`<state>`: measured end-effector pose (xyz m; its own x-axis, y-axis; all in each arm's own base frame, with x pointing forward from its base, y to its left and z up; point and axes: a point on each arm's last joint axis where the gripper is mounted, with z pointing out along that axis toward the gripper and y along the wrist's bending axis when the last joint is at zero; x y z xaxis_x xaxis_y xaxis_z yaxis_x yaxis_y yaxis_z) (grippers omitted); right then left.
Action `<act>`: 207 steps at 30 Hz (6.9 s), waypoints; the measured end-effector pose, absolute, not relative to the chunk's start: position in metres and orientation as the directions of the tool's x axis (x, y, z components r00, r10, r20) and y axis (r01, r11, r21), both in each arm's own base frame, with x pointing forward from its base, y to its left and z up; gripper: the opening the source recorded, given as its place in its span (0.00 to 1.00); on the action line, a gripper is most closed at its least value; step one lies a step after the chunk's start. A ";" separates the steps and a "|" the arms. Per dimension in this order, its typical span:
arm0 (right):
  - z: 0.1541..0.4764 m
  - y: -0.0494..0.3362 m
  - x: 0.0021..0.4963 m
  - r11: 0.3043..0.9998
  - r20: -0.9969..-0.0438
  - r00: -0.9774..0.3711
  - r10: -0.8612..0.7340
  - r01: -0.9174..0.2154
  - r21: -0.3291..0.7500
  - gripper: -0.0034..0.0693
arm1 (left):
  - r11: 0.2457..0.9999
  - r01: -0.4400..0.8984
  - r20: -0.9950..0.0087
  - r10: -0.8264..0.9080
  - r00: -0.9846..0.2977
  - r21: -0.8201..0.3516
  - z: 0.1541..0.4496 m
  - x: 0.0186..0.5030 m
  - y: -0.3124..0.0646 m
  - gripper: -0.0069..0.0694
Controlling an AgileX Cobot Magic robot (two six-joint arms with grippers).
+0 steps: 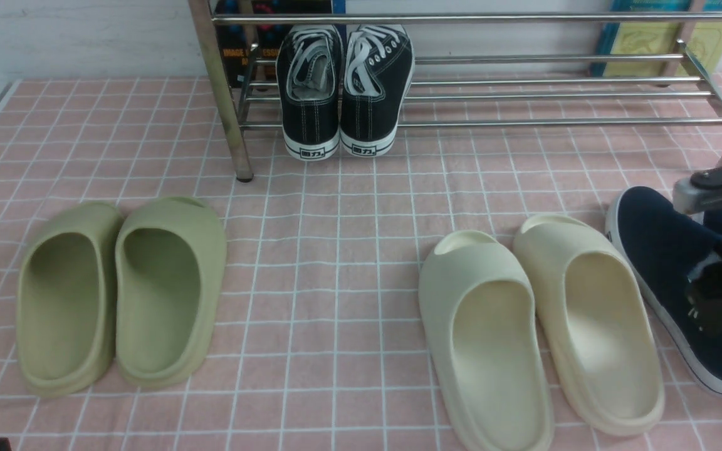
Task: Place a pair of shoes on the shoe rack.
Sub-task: Use the right arm to grab the shoe closest to it, then use the right arm to put a shoe into the shoe rack, then use the right arm to grab the shoe closest to it, then use the right arm to put a shoe into the shoe rack
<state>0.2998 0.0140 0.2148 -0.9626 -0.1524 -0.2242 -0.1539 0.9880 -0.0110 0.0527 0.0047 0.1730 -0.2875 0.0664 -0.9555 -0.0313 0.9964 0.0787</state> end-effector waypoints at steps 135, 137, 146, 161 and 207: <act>0.308 -0.012 0.346 0.997 -0.438 -0.898 -0.042 -0.064 0.037 0.06 | 0.996 -0.031 -0.955 0.067 -0.288 0.080 0.173 0.053 0.005 0.40; 0.305 -0.013 0.362 0.997 -0.430 -0.901 -0.051 -0.073 0.034 0.06 | 0.996 -0.031 -0.955 0.067 -0.288 0.080 0.173 0.053 0.005 0.40; 0.296 -0.018 0.431 0.989 -0.432 -0.891 -0.142 -0.149 -0.017 0.06 | 0.996 -0.031 -0.955 0.067 -0.288 0.080 0.173 0.053 0.005 0.40; 0.270 0.014 0.509 0.927 -0.439 -0.821 -0.365 -0.276 -0.253 0.06 | 0.996 -0.031 -0.955 0.067 -0.288 0.080 0.173 0.053 0.005 0.40; 0.297 0.021 0.499 0.967 -0.490 -0.846 -0.211 -0.107 -0.232 0.66 | 0.996 -0.032 -0.955 0.067 -0.288 0.080 0.173 0.053 0.005 0.40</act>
<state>0.4991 0.0212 0.2970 -0.8457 -0.2112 -0.4901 -0.1072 0.9669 -0.2317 0.0526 0.0048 0.1730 -0.2880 0.0675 -0.9553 -0.0315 0.9963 0.0799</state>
